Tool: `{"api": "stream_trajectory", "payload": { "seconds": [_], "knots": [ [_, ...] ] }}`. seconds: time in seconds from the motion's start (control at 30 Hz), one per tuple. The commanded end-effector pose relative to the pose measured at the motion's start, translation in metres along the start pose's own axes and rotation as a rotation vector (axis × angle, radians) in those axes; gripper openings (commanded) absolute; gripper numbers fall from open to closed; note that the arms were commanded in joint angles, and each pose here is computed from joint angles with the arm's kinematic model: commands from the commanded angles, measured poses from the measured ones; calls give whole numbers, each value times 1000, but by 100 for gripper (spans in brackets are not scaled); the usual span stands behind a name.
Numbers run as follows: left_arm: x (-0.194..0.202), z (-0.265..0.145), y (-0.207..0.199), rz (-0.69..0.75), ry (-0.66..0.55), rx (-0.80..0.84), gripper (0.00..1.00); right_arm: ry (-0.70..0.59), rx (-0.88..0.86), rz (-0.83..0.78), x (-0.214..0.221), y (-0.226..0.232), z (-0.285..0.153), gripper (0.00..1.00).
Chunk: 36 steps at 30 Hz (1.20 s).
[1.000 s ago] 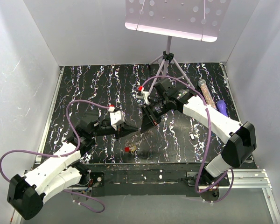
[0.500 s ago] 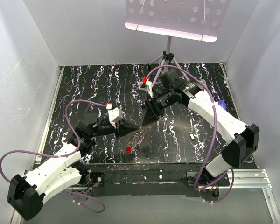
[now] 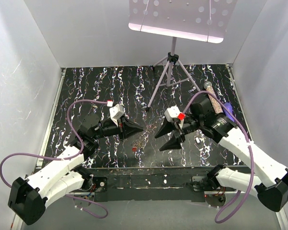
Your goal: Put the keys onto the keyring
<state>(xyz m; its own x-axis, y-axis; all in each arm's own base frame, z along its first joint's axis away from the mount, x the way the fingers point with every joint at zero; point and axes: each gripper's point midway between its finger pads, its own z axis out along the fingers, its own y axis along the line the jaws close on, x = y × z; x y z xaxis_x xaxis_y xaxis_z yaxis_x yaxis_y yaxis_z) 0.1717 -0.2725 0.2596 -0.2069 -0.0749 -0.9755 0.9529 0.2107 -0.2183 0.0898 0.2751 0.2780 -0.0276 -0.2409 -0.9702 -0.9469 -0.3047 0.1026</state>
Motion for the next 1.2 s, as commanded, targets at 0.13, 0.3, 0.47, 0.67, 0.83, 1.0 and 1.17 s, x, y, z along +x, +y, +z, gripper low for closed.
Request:
{"api": "stream_trajectory", "payload": {
  "seconds": [0.13,0.3,0.47,0.67,0.83,1.0,1.17],
  "knots": [
    [-39,0,-13,36,-125,52,0,-44,137,-41,-18,-38,4,62],
    [-40,-5,-10,83,-121,36,0,-94,214,130,-17,-46,-2,56],
    [-37,-6,-11,85,-105,54,0,-196,329,411,-23,-67,-20,47],
    [-36,-9,-10,123,-101,62,0,-211,282,705,-19,-64,-16,43],
    [-41,-8,-9,118,-110,64,0,-227,283,807,-15,-70,-13,43],
    [-41,-8,-10,109,-117,70,0,-219,308,904,-6,-78,-11,42],
    [-42,-8,-10,110,-125,68,0,-212,319,948,0,-82,-9,42]
  ]
}}
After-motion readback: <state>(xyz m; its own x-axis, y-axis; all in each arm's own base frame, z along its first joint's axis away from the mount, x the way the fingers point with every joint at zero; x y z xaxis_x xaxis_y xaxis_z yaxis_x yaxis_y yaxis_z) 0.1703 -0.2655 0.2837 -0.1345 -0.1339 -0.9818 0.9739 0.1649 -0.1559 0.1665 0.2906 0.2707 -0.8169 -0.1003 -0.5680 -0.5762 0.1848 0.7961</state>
